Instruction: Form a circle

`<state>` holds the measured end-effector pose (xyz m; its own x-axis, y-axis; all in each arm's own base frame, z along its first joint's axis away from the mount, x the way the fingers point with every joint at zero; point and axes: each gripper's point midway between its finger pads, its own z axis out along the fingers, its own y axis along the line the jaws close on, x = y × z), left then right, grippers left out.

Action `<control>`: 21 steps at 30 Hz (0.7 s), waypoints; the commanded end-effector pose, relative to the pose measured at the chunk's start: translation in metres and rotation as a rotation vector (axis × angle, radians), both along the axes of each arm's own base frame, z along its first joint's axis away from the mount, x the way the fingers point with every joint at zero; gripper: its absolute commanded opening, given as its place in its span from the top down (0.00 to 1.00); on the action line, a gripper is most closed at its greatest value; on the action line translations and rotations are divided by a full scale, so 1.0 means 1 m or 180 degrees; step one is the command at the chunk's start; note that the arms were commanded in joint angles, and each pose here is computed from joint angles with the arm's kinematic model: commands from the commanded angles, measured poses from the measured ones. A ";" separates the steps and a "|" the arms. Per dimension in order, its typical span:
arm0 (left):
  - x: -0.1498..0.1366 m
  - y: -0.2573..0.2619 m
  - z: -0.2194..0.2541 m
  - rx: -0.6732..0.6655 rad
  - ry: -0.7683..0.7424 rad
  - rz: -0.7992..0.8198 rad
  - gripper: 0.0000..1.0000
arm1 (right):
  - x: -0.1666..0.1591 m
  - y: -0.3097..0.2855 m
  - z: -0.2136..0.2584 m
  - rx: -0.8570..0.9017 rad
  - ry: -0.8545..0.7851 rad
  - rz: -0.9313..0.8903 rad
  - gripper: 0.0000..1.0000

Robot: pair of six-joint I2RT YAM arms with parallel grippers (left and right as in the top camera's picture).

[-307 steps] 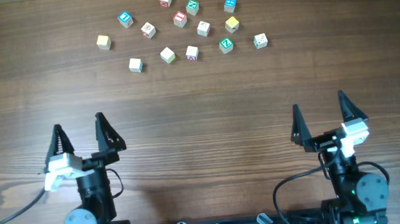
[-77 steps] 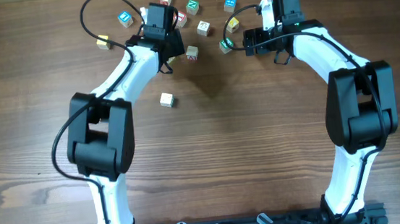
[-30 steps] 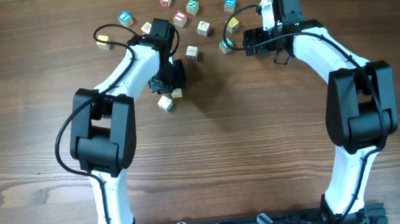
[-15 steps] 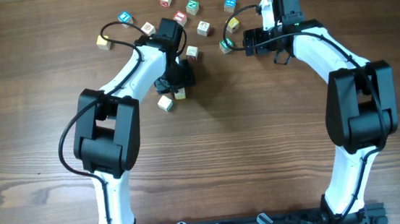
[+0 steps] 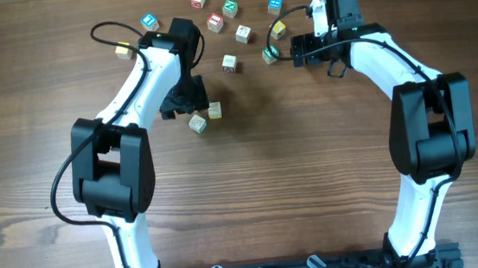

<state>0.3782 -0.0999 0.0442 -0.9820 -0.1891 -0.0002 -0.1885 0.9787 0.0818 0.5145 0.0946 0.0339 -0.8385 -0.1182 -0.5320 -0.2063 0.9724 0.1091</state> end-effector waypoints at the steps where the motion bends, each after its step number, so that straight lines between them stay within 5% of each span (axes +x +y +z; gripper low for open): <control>1: 0.017 0.038 0.012 0.0412 -0.0290 0.0355 0.54 | 0.000 -0.003 -0.009 -0.0027 0.0048 -0.0035 0.00; 7: 0.003 0.043 0.001 0.0235 -0.0061 0.0447 0.94 | 0.000 -0.003 -0.009 -0.0027 0.0047 -0.0035 0.00; 12: -0.027 0.049 -0.029 0.0312 0.0209 0.0432 0.92 | 0.000 -0.003 -0.009 -0.0027 0.0047 -0.0034 0.00; 21: -0.021 0.041 -0.033 0.0136 0.0146 0.0458 0.88 | 0.000 -0.003 -0.009 -0.0027 0.0047 -0.0034 0.00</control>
<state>0.3548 -0.0551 0.0080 -0.9468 -0.3190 0.0418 -0.3083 0.9367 0.1659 0.5145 0.0946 0.0339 -0.8385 -0.1182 -0.5320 -0.2063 0.9724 0.1091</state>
